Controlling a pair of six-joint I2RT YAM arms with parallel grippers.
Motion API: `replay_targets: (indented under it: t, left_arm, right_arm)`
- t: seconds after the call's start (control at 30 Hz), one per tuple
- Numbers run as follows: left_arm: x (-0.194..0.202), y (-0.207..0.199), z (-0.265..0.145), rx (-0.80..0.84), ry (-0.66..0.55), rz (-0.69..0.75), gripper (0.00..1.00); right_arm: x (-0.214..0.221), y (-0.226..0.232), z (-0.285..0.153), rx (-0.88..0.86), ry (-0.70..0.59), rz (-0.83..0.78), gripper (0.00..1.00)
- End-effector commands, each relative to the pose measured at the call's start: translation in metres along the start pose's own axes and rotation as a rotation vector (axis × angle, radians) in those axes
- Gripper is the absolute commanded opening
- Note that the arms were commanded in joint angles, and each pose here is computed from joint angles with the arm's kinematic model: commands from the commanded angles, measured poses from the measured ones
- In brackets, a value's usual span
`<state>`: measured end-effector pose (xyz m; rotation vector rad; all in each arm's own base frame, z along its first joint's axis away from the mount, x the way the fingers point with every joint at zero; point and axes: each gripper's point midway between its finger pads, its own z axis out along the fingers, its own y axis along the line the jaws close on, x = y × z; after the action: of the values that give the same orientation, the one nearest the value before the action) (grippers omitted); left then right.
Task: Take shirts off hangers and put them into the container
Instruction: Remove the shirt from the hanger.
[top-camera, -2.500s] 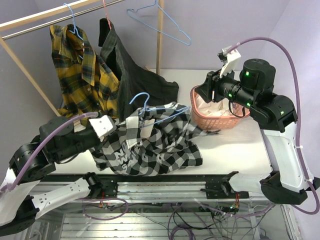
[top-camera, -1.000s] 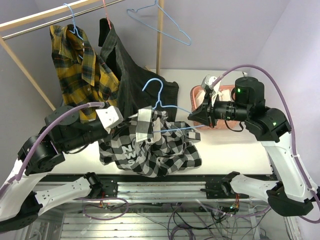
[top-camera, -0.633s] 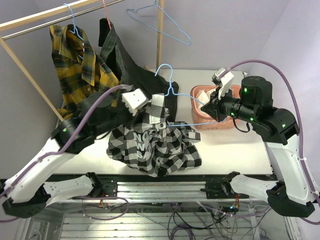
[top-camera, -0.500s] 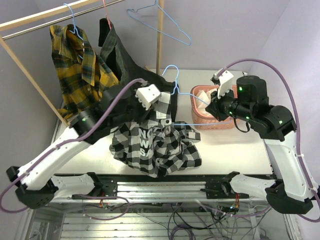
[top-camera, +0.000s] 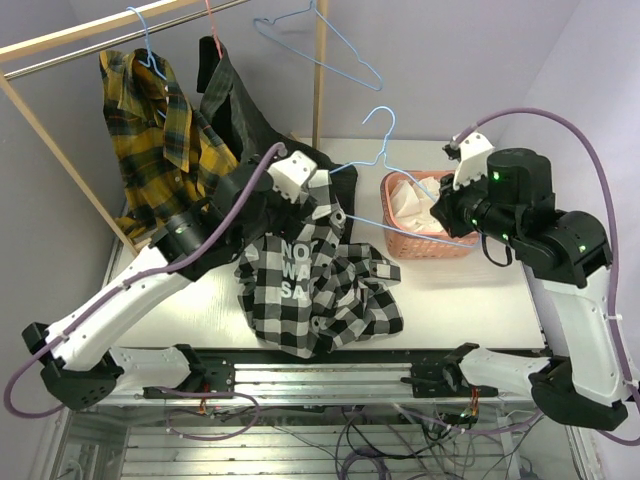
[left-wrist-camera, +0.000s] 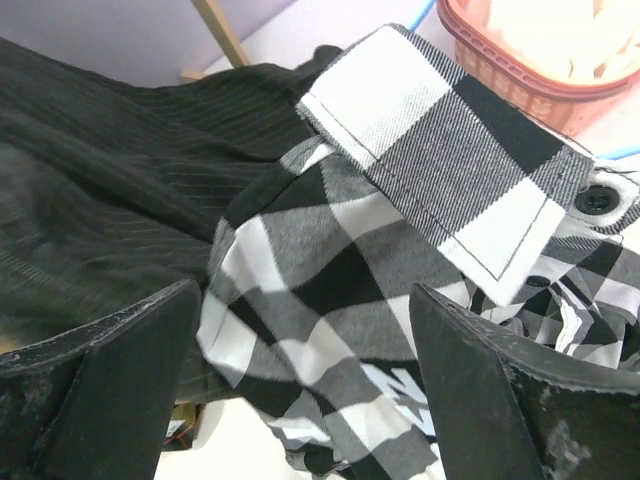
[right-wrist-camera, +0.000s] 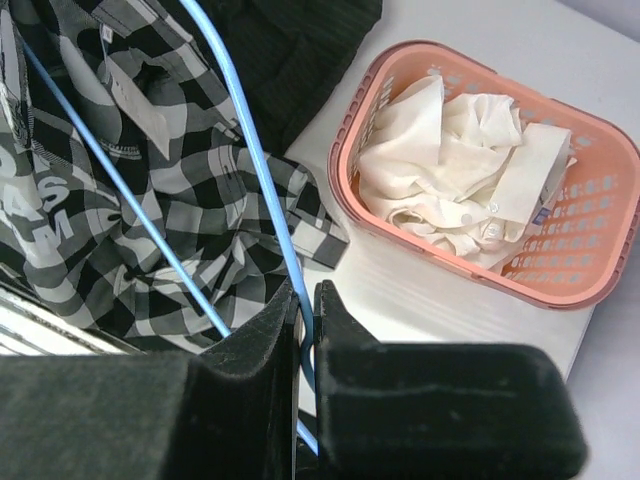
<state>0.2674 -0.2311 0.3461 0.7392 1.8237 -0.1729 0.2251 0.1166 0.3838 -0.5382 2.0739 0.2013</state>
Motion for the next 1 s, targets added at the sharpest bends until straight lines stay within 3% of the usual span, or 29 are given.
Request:
replay_targets:
  t: [0.0,0.17,0.47,0.53,0.67,0.73,0.8,0.97]
  left_arm:
    - [-0.012,0.019,-0.026,-0.067,-0.060,-0.061,0.97]
    - [-0.010,0.031,-0.040,-0.115,-0.084,-0.087,0.96]
    - [-0.028,0.051,-0.067,-0.167,-0.183,-0.106,0.89]
    - [-0.030,0.052,-0.069,-0.168,-0.189,-0.105,0.80]
    - [-0.032,0.051,-0.070,-0.157,-0.189,-0.111,0.46]
    - [-0.032,0.050,-0.070,-0.152,-0.188,-0.116,0.36]
    - [-0.030,0.049,-0.071,-0.148,-0.182,-0.115,0.30]
    - [-0.020,0.052,-0.073,-0.163,-0.151,-0.102,0.30]
  right_arm:
    - [-0.020,-0.007,-0.017,0.036,-0.092,0.047,0.00]
    - [-0.024,-0.012,-0.022,0.058,-0.102,0.046,0.00]
    - [0.003,-0.061,-0.033,0.350,-0.050,0.059,0.00]
    - [0.004,-0.063,-0.041,0.351,-0.074,0.052,0.00]
    - [-0.004,-0.051,-0.052,0.264,-0.138,0.037,0.00]
    - [-0.002,-0.047,-0.053,0.243,-0.139,0.026,0.00]
    - [0.003,-0.048,-0.053,0.246,-0.132,0.018,0.00]
    - [0.012,-0.064,-0.075,0.336,-0.141,0.017,0.00]
